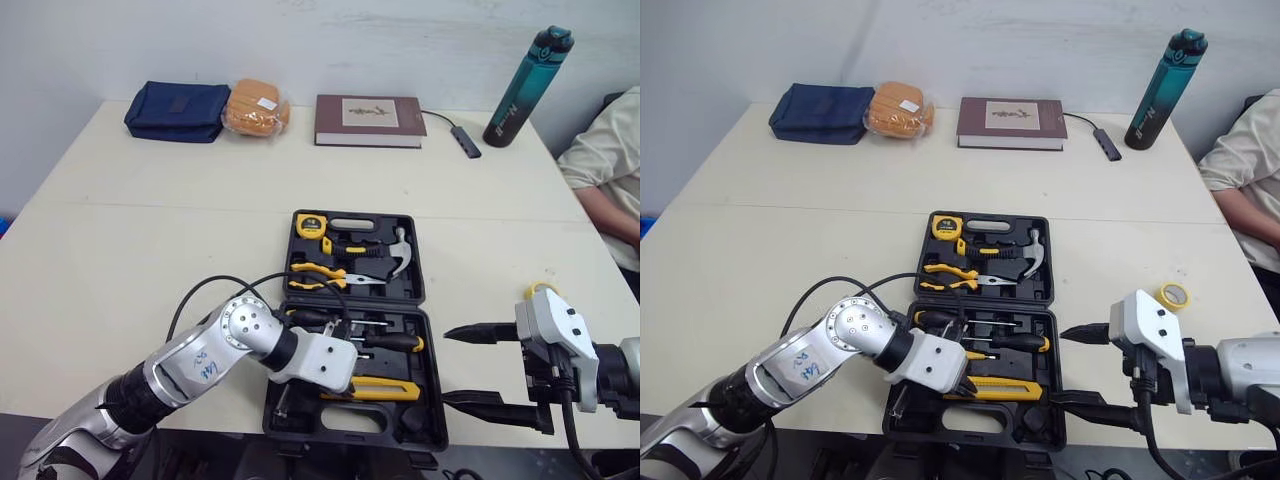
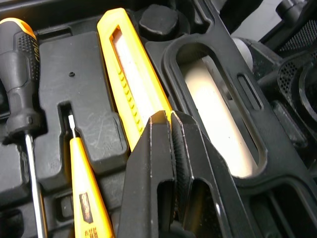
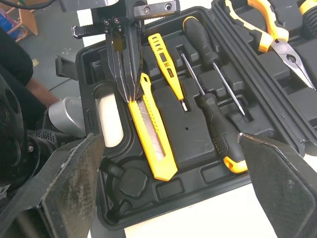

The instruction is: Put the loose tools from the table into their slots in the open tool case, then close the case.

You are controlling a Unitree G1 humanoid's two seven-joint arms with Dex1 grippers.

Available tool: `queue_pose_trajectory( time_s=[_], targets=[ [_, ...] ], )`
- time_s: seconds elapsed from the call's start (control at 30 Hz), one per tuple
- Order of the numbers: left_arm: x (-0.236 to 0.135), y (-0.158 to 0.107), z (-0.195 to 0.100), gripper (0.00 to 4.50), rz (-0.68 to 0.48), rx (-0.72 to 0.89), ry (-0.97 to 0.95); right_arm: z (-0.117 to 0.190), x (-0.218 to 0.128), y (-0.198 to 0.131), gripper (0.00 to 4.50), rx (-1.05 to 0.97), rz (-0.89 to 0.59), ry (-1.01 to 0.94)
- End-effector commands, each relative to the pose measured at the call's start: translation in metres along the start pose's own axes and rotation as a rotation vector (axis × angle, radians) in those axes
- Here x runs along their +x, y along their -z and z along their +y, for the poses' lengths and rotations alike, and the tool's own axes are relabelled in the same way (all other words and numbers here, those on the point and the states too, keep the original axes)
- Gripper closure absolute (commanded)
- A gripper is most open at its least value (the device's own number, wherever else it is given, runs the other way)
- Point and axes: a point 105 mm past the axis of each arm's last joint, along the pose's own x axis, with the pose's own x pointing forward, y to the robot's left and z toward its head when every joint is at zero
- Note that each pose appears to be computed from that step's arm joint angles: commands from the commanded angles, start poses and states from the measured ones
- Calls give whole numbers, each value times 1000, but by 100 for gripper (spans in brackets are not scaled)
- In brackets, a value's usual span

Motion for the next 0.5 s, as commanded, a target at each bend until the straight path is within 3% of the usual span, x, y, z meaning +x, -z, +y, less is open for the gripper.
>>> queue_pose_trajectory(
  time_s=[0.03, 0.27, 0.33, 0.43, 0.5],
  targets=[
    [7, 57, -27, 445, 193, -193, 86, 3, -2, -8, 0, -34, -18, 11],
    [3, 62, -24, 445, 194, -237, 50, 2, -3, -9, 0, -34, -22, 18],
    [2, 54, -13, 445, 128, -254, -6, 1, -3, -10, 0, -33, -23, 20],
    [2, 15, 3, 445, -68, -299, -30, 1, -3, -9, 0, -32, -24, 20],
    [2, 4, 7, 445, -112, -285, -27, 1, -2, -10, 0, -32, -26, 20]
  ],
)
